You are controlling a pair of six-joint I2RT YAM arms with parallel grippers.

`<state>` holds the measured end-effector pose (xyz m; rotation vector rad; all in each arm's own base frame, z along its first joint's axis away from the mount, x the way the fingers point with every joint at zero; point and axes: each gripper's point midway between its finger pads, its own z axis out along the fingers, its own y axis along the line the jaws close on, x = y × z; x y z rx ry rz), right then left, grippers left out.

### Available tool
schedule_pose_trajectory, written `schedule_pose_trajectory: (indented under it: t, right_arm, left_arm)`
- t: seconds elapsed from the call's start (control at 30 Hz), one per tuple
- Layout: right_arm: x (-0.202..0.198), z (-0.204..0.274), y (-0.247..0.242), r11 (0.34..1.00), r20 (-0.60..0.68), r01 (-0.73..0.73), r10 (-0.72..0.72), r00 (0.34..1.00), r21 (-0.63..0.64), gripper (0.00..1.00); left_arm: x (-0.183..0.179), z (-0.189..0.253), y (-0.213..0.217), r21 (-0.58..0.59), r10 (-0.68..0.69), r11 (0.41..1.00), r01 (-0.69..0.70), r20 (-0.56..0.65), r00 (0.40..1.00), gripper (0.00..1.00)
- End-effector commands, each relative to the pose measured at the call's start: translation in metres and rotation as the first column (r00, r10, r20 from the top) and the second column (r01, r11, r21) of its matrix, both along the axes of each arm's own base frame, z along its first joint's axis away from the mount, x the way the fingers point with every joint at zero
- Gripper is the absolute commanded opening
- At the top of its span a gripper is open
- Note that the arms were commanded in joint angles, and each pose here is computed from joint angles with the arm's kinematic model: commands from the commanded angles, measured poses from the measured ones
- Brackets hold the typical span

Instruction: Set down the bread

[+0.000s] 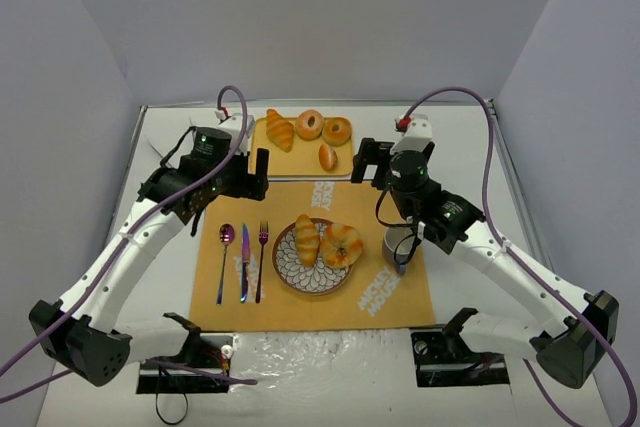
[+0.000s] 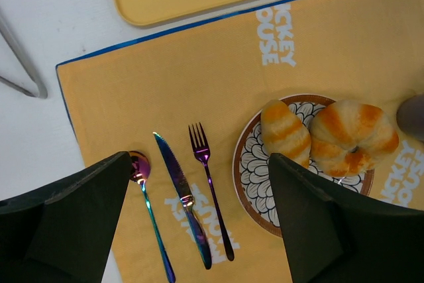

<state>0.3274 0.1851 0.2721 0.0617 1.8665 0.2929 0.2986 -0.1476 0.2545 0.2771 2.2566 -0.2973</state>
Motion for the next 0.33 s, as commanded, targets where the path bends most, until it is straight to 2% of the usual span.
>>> schedule_pose_trajectory:
  t: [0.0, 0.3]
  right_arm:
    - [0.0064, 0.0482, -0.0049, 0.997, 0.111, 0.032, -0.039, 0.993, 0.067, 1.00]
    - [0.0106, 0.0462, -0.0039, 0.997, 0.105, 0.048, -0.055, 0.993, 0.064, 1.00]
  left_arm:
    - [0.0111, 0.0261, -0.0226, -0.085, -0.081, 0.992, 0.092, 0.121, 0.989, 0.82]
    - [0.0083, 0.0278, -0.0230, -0.089, -0.091, 0.991, 0.104, 0.137, 0.986, 0.82]
